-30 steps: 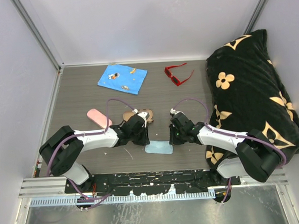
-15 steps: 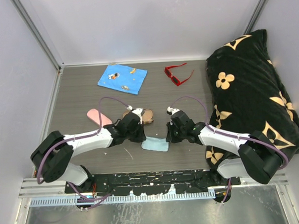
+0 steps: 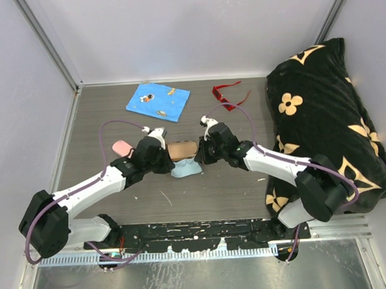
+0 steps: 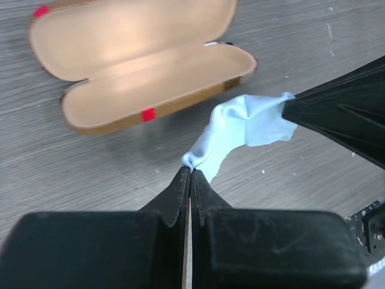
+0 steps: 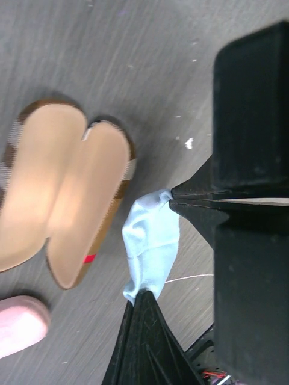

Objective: Organize the sunglasses
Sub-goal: Pick up the glasses cleaning cloth from the center of the board, then place the glasses cleaning cloth in the sunglasses case.

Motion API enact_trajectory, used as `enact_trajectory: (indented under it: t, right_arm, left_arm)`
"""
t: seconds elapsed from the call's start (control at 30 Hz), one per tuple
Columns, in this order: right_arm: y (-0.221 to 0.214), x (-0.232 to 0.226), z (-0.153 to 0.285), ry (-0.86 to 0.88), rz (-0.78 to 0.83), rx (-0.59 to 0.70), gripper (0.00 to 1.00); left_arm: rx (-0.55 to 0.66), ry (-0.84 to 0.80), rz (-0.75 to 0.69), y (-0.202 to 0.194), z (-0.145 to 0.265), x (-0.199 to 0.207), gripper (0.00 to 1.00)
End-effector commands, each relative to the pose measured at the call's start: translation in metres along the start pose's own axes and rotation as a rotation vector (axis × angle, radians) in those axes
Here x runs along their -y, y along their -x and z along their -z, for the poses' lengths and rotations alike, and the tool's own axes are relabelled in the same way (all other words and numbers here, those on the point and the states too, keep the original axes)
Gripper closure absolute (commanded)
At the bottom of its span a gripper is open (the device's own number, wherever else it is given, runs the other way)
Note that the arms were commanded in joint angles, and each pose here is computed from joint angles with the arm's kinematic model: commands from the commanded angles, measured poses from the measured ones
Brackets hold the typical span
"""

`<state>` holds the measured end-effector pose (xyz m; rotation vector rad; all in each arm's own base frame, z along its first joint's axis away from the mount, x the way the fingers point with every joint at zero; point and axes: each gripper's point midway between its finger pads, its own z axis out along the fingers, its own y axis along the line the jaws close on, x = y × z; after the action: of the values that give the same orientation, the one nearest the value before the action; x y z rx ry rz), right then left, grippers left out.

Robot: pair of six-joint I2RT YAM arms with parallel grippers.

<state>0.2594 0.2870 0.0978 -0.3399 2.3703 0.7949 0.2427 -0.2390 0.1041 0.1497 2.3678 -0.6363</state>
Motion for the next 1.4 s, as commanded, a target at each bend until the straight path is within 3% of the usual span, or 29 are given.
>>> enact_trajectory:
  t: [0.0, 0.73, 1.37]
  right_arm:
    - [0.039, -0.020, -0.010, 0.033, 0.044, 0.074, 1.00]
    - [0.078, 0.014, -0.061, -0.108, 0.041, 0.052, 1.00]
    - [0.076, 0.034, -0.073, -0.137, 0.019, 0.037, 1.00]
  left_arm:
    - [0.040, 0.046, -0.006, 0.021, 0.003, -0.015, 1.00]
    - [0.074, 0.128, 0.021, 0.080, -0.037, -0.053, 1.00]
    - [0.083, 0.136, 0.013, 0.088, -0.056, -0.062, 1.00]
